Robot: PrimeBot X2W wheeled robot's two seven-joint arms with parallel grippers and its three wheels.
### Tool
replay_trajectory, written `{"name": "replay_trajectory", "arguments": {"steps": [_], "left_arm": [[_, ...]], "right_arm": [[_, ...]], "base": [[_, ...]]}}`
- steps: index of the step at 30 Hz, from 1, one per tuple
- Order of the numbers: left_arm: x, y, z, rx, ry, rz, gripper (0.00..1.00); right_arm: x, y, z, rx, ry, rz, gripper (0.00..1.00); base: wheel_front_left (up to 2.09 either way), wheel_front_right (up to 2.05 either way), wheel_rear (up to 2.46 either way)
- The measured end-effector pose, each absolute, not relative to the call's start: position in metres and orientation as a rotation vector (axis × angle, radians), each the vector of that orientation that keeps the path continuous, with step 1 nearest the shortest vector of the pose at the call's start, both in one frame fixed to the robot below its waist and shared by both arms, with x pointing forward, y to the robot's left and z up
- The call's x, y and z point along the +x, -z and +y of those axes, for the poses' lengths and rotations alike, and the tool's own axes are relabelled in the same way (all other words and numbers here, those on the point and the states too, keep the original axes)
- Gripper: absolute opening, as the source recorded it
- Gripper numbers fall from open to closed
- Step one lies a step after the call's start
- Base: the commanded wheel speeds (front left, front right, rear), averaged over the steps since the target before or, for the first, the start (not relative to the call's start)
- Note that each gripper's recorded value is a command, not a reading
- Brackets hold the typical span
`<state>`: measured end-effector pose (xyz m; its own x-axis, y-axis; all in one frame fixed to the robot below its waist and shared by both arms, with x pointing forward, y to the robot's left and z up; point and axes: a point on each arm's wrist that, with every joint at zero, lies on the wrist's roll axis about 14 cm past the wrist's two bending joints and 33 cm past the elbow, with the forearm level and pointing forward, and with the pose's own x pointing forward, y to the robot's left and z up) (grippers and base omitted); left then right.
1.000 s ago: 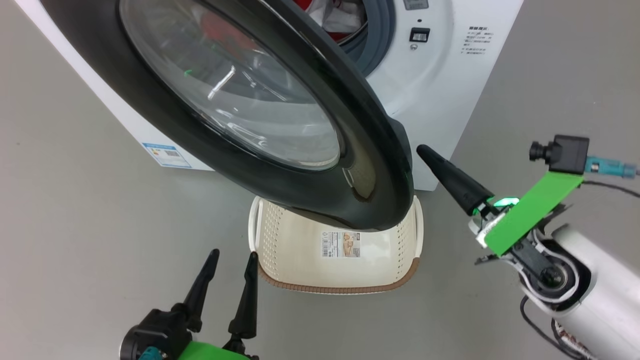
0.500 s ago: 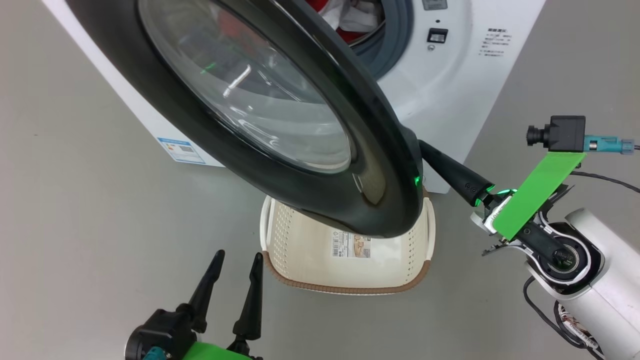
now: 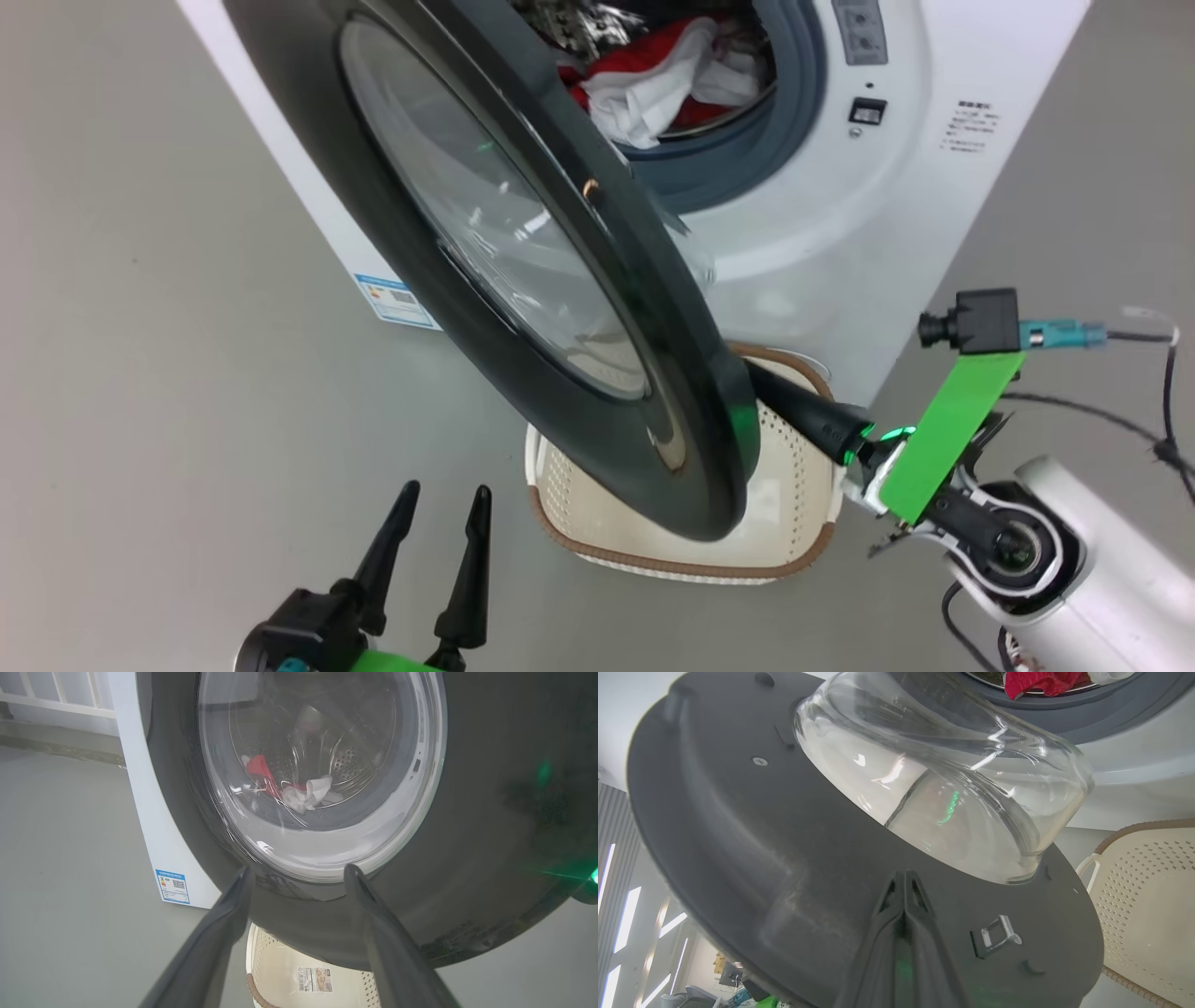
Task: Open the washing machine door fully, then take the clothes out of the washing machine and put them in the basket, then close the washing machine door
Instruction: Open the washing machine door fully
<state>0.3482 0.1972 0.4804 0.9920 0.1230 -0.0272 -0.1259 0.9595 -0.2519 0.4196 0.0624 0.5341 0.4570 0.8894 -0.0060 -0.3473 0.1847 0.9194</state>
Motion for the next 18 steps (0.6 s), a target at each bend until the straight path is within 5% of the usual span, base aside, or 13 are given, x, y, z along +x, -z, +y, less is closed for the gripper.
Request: {"name": "replay_trajectory", "arguments": {"steps": [18], "left_arm": [[0.299,-0.481,0.226,-0.263,-0.251,-0.006,1.0]], "right_arm": [[0.366,-0.546,0.119,1.022,-1.137,0.743,0.0]], "base": [[0.0,0.0,0.0]]}}
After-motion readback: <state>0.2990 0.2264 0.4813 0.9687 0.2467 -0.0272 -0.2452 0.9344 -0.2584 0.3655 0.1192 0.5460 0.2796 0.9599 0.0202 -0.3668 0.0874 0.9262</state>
